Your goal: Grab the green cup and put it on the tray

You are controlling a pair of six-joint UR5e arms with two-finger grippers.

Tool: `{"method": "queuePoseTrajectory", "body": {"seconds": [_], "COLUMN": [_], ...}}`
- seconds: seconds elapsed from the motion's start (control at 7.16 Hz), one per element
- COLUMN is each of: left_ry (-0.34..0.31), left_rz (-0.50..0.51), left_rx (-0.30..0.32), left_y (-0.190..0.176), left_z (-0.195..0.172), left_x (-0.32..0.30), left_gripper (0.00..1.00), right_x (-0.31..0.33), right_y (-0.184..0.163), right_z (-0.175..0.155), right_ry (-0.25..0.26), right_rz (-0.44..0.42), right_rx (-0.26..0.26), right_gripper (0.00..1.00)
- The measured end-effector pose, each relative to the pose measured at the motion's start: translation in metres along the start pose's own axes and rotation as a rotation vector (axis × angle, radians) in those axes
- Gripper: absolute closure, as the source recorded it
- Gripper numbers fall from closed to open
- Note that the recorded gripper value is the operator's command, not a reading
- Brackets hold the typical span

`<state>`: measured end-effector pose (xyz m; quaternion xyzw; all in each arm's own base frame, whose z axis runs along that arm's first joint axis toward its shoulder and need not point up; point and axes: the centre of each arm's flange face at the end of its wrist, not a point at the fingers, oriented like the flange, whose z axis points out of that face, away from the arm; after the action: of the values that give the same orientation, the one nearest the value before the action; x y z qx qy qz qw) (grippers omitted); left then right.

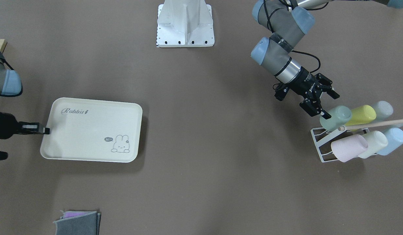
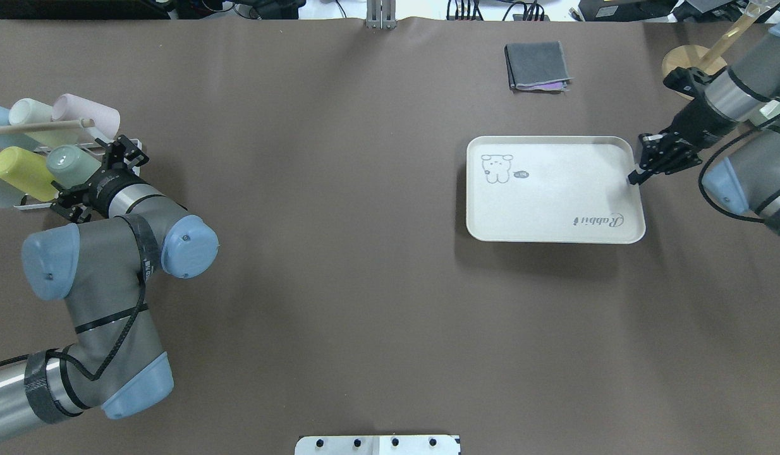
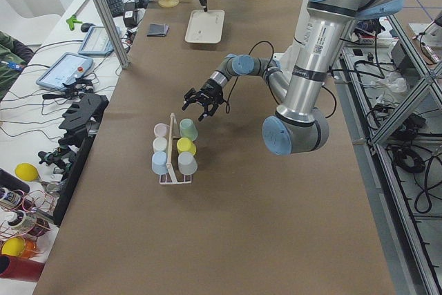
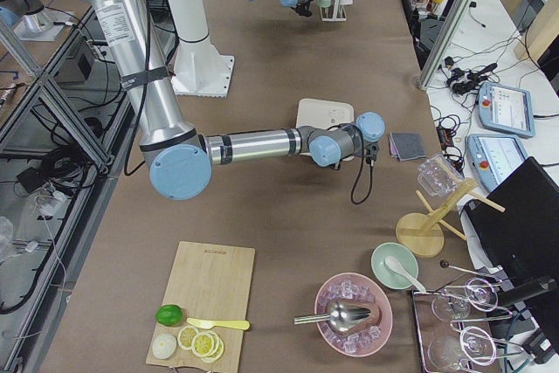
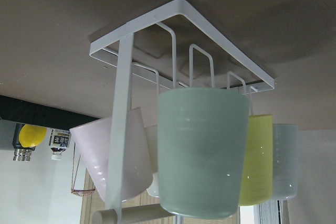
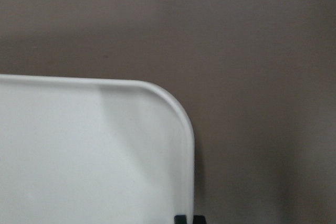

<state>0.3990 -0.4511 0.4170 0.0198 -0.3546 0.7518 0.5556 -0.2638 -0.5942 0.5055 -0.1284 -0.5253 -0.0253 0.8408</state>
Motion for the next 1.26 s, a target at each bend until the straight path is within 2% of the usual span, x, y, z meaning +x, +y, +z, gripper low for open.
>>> {"method": "queuePoseTrajectory", "body": {"seconds": [0.14, 0.42, 0.7, 0.84, 1.26], "left_ry": [0.005, 0.011, 0.014, 0.016, 0.021], "left_rz": [0.013, 0.028, 0.032, 0.035, 0.044], "left_rx": [-0.012, -0.023, -0.027, -0.03, -0.036], "left_y": [-0.008, -0.029, -0.045, -0.05, -0.064], "left_z": [0.006, 0.021, 0.034, 0.038, 0.05], "left_x": [0.001, 0.001, 0.002, 0.003, 0.005], "left_gripper": [0.02, 0.02, 0.02, 0.02, 0.02], "right_x": [-0.052, -0.147, -0.216, -0.239, -0.273], "right_y": [0.0, 0.014, 0.037, 0.047, 0.066], "right_z": [0.019, 0.065, 0.112, 0.129, 0.154], "right_ry": [-0.015, 0.015, 0.067, 0.076, 0.057], "right_rz": [-0.009, -0.075, -0.114, -0.152, -0.233], "right_rx": [-0.031, -0.044, -0.008, 0.012, 0.051], "right_gripper": [1.0, 1.0, 1.0, 1.0, 1.0]}}
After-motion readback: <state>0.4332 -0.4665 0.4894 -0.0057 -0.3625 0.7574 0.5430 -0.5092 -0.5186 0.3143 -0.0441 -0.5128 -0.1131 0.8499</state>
